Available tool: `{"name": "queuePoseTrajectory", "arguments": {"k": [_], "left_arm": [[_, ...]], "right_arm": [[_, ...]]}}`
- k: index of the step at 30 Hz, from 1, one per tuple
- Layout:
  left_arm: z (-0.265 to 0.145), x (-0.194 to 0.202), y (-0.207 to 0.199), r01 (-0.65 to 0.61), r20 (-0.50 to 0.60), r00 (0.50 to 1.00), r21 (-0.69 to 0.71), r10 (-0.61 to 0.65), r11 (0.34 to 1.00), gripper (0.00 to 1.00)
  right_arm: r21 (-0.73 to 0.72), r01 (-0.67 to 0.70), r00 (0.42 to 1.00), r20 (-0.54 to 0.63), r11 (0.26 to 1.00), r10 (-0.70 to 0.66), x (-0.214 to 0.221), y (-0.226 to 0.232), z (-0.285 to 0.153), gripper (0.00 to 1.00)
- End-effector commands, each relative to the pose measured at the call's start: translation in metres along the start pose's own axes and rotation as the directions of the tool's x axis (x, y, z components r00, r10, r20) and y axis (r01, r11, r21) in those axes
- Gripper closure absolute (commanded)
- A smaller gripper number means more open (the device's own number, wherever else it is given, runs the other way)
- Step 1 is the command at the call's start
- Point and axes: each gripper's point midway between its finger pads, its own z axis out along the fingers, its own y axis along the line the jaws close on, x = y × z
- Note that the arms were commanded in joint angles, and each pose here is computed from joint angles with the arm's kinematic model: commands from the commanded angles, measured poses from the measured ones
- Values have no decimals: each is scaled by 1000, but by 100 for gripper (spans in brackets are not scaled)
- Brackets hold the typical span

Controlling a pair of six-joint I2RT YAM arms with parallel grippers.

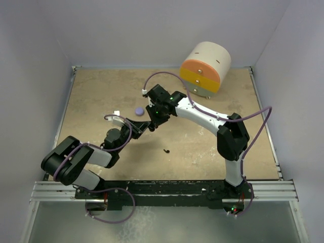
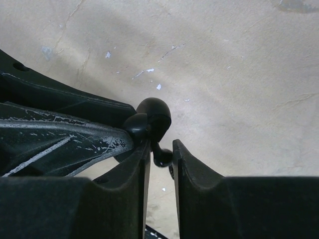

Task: Insert the wireless bluetooth earbuds into the charging case
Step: Place the earbud in the charging case.

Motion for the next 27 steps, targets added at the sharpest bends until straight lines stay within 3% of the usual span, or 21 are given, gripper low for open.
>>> {"name": "queuePoseTrajectory", "arguments": {"k": [1,15,27], "left_arm": [[-1,-1,-39,15,-6,1000,151,-14,988,100],[-1,0,-35,23,-7,1000,141,-22,990,100],[3,0,-31,25,-8,1000,126,-24,992,100]], "right_arm": [[-27,7,999,44,1000,-6,-15,10,-12,72],[-9,-2,994,108,1000,2,-35,12,-42,62],[-1,-75,963,258,997,73,-35,3,-94,34]]}}
